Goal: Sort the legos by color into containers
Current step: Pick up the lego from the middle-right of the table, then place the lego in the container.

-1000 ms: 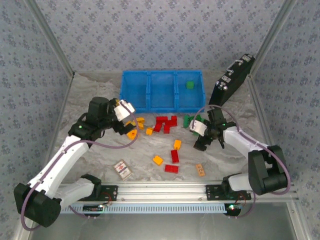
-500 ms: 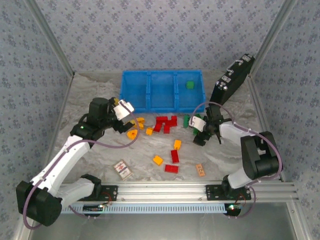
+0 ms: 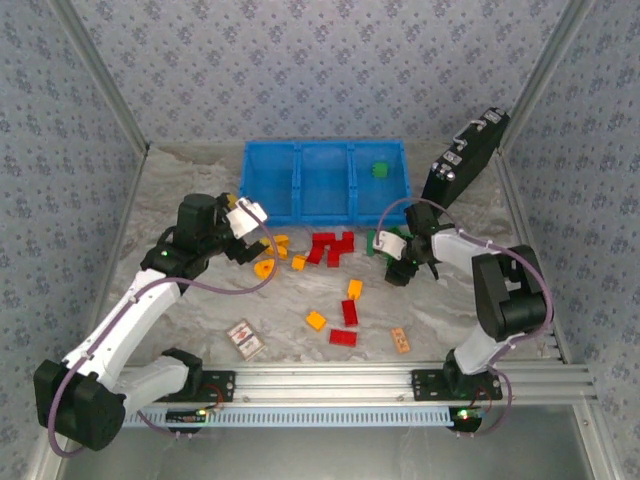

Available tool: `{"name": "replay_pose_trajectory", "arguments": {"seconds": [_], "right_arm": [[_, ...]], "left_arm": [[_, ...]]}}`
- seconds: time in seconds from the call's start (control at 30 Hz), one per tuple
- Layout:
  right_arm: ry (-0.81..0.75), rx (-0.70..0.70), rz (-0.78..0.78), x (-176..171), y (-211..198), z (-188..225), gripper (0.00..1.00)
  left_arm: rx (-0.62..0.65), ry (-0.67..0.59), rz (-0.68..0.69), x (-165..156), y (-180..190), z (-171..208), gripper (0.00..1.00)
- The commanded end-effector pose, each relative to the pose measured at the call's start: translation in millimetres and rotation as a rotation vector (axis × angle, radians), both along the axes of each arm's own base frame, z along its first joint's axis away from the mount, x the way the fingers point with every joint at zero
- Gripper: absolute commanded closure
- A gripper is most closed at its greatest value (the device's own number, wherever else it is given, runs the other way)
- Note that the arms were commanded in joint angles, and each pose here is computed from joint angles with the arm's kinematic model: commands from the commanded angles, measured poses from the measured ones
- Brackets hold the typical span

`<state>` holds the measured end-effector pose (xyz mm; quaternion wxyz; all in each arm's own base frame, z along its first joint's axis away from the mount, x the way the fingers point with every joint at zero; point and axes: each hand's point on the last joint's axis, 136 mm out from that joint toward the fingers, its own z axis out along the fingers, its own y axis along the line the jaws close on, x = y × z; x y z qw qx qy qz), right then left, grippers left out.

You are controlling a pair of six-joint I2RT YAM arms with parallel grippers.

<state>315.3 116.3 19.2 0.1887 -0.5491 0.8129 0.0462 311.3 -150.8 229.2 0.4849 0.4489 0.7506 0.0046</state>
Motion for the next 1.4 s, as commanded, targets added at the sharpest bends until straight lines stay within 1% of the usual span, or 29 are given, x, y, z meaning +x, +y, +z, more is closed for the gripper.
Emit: {"name": "replay_pose_trajectory", "arguments": {"seconds": [0.0,0.03,0.17,0.33,0.53,0.63,0.77,0.87,0.93,1.03,1.1,1.2,1.3,1.37], "right_arm": [[-0.004,-0.081,0.01,7,-7,-15,0.33],[0.001,-0.086,0.012,6,-7,-16,0.37],[0.001,-0.109,0.015,3,-9,-17,0.46],[-0.035,-0.117,0.012,2,-10,-7,0.61],[-0.098,-0.115,0.011,1,-8,22,0.67],[-0.122,-0.11,0.017,2,-1,42,0.7],[-0.225,-0.077,-0.01,20,8,75,0.72],[-0.336,-0.033,-0.043,43,17,108,0.72],[-0.41,0.004,-0.081,62,22,133,0.69],[-0.476,0.039,-0.098,85,35,160,0.69],[-0.508,0.038,-0.117,102,41,177,0.7],[-0.513,0.041,-0.163,125,49,190,0.69],[-0.51,0.03,-0.22,147,52,192,0.67],[-0.538,0.009,-0.277,163,50,191,0.67]], "left_arm": [[-0.003,-0.034,-0.006,1,1,7,0.0],[-0.004,-0.035,-0.008,0,1,8,0.0],[-0.006,-0.044,-0.008,-1,1,11,0.0],[-0.017,-0.062,-0.011,-4,2,19,0.0],[-0.043,-0.104,-0.015,-11,3,38,0.0],[-0.073,-0.162,-0.012,-17,6,64,0.0],[-0.061,-0.197,-0.004,-25,12,96,0.0],[-0.162,-0.209,0.119,-22,25,136,0.0],[-0.218,-0.227,0.21,-17,35,161,0.0],[-0.222,-0.263,0.224,-15,37,187,0.0],[-0.252,-0.285,0.23,-17,36,210,0.0],[-0.325,-0.304,0.239,-25,37,247,0.0],[-0.438,-0.33,0.34,-33,54,295,0.0],[-0.464,-0.345,0.323,-47,57,318,0.0]]}}
